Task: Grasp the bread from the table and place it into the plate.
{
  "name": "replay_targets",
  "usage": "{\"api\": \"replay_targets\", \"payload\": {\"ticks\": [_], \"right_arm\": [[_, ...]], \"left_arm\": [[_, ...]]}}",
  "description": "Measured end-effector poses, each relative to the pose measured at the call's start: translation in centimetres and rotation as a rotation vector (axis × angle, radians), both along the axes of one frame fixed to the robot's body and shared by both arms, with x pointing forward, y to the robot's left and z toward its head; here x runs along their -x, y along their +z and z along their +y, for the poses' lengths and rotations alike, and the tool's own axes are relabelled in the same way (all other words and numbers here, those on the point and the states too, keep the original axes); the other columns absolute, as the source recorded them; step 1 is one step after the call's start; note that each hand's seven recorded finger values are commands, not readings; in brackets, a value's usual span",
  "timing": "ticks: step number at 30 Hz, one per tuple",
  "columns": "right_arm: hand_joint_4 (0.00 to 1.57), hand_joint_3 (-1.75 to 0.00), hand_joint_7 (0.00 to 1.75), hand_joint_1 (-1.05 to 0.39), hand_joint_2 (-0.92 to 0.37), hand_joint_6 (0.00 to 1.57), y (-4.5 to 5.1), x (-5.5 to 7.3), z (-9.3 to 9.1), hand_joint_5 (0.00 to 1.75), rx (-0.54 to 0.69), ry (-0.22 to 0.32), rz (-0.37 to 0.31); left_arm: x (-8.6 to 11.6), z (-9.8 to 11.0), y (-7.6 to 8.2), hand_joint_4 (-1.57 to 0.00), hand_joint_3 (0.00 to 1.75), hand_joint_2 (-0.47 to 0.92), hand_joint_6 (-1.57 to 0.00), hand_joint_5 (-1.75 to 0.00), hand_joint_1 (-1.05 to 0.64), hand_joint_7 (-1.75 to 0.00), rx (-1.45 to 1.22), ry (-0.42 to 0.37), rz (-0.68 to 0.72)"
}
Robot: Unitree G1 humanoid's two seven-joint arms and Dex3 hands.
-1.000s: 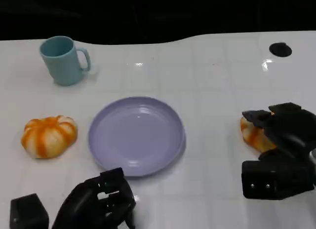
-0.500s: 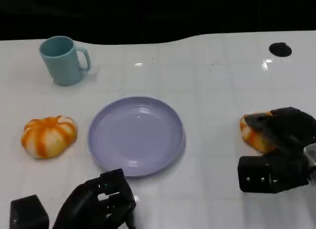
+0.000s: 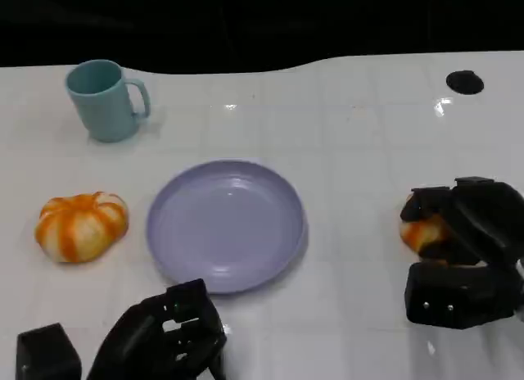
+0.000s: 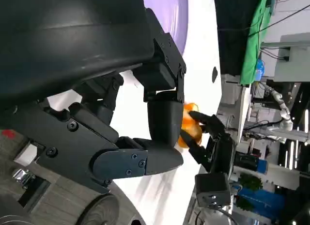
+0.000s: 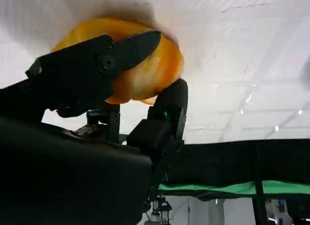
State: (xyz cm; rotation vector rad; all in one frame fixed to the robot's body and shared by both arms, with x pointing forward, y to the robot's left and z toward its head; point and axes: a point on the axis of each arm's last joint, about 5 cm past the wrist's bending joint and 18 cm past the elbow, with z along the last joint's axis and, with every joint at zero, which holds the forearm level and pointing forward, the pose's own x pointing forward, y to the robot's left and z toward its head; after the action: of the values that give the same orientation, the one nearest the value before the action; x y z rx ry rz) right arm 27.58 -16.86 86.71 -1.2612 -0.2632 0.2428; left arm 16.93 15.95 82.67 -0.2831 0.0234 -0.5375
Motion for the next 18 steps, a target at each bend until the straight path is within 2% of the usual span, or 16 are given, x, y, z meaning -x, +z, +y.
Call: {"api": "replay_targets", "payload": {"ticks": [3,7,11,15,18], "right_arm": [[0.91,-0.78,1.58,-0.10,-0.57,0.78,-0.14,0.1,0.1,1.75,-0.028,0.010,-0.037],[0.92,-1.07,1.50,-0.07,-0.44,0.83,-0.24,0.2,0.5,1.75,-0.118,0.017,-0.086],[0.93,-1.21,1.54,-0.05,-0.38,0.81,0.35,0.0,1.4,1.75,-0.203,0.021,-0.124],[0.93,-1.23,1.56,-0.04,-0.36,0.80,1.32,-0.1,2.5,1.75,-0.293,0.059,-0.163],[0.92,-1.25,1.57,-0.05,-0.36,0.78,1.88,0.1,3.0,1.75,-0.339,0.087,-0.162]], "left_arm": [[0.0,0.0,0.0,-0.76,0.61,0.71,-0.74,-1.75,-0.58,-1.44,0.000,0.000,0.000],[0.0,0.0,0.0,-0.76,0.61,0.71,-0.74,-1.75,-0.57,-1.44,0.000,0.000,-0.001],[0.0,0.0,0.0,-0.76,0.61,0.70,-0.74,-1.75,-0.58,-1.44,-0.001,0.001,-0.001],[0.0,0.0,0.0,-0.76,0.61,0.70,-0.74,-1.75,-0.58,-1.44,-0.001,0.001,-0.001],[0.0,0.0,0.0,-0.76,0.61,0.70,-0.74,-1.75,-0.59,-1.43,-0.001,0.001,-0.001]]}}
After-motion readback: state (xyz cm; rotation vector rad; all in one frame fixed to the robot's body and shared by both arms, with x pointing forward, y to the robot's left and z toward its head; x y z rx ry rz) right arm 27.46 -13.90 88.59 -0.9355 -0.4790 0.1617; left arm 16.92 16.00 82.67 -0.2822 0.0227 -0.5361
